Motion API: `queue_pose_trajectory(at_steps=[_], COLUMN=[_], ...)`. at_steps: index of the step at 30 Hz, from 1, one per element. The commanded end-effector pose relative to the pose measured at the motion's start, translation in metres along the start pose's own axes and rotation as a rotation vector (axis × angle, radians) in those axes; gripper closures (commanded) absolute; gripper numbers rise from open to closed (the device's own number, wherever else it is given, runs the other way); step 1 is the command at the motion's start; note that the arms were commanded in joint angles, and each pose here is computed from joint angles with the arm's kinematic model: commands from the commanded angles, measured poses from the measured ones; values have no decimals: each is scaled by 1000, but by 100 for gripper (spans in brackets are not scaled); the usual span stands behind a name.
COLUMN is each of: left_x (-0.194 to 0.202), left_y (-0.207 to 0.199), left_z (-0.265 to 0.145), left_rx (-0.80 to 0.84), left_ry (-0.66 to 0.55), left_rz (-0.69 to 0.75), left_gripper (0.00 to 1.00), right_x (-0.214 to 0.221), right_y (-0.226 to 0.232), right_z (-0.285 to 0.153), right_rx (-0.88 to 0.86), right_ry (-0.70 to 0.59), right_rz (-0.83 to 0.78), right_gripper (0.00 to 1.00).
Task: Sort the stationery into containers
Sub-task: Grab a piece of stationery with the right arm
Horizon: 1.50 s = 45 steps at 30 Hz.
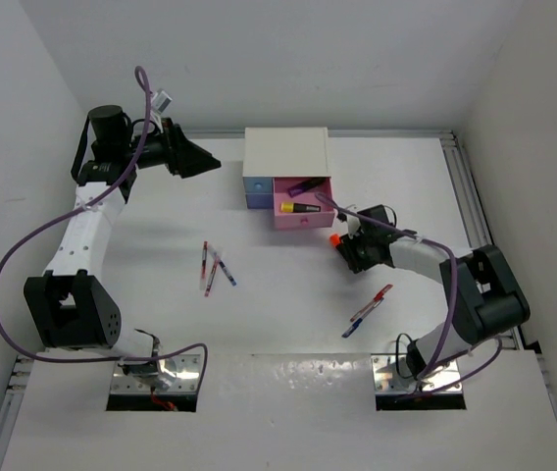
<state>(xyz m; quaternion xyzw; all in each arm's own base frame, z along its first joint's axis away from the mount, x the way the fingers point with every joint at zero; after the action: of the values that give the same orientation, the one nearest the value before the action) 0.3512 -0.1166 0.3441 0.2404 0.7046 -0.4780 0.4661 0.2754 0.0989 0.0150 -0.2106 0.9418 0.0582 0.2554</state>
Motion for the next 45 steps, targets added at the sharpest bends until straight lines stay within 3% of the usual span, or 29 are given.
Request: queue_pose_trajectory(at_steps=[1, 8, 12, 16, 20, 22, 25, 30, 37, 42, 45], left_x=[-12, -19, -19, -18, -19, -21, -20, -19, -18, -19, -19], left_y=[-10, -16, -18, -19, -18, -19, -18, -16, -14, -15, -17], left_z=[-8, -10, -10, -10, -9, -9, -8, -9, -9, -10, -11], left_rx=[20, 19, 20, 19, 21, 21, 22, 18, 17, 14, 11], left_ry=[-26, -37, -36, -36, -36, -38, -35, -34, -29, -30, -29], left_rz=[56, 73, 74, 70, 67, 69, 67, 70, 67, 68, 76], left_gripper=[29, 29, 29, 29, 29, 29, 29, 29, 29, 29, 29], right_x=[2, 5, 10, 3, -5, -10, -14, -17, -6, 12, 24], right_y=[-1, 4, 8, 12, 11, 9, 9, 10, 7, 7, 9], right_z=[-3, -17, -25, -34, -33, -29, -23, -11, 1, -3, -14], right_rx=[-4, -33, -45, -50, -22, -15, -16, -26, -13, 10, 8], right_ry=[14, 1, -13, -58, -43, -40, -29, -14, 87, 159, 167], right_rz=[16, 0, 12, 82, 102, 114, 127, 146, 169, 185, 178], right_gripper=[67, 92, 99, 91, 60, 50, 44, 45, 59, 90, 97])
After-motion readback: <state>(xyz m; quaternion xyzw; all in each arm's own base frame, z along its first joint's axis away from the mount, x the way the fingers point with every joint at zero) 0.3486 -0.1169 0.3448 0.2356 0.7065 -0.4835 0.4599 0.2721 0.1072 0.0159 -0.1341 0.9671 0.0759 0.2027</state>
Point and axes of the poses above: each gripper's point midway between its finger pads, its own z axis out along the fingers, its own y axis along the line the jaws close on, x = y × z, the point moved 3 cm from there along -z, back along the fingers, and after that the axes turned 2 degrees about z, right-handed, at the moved point
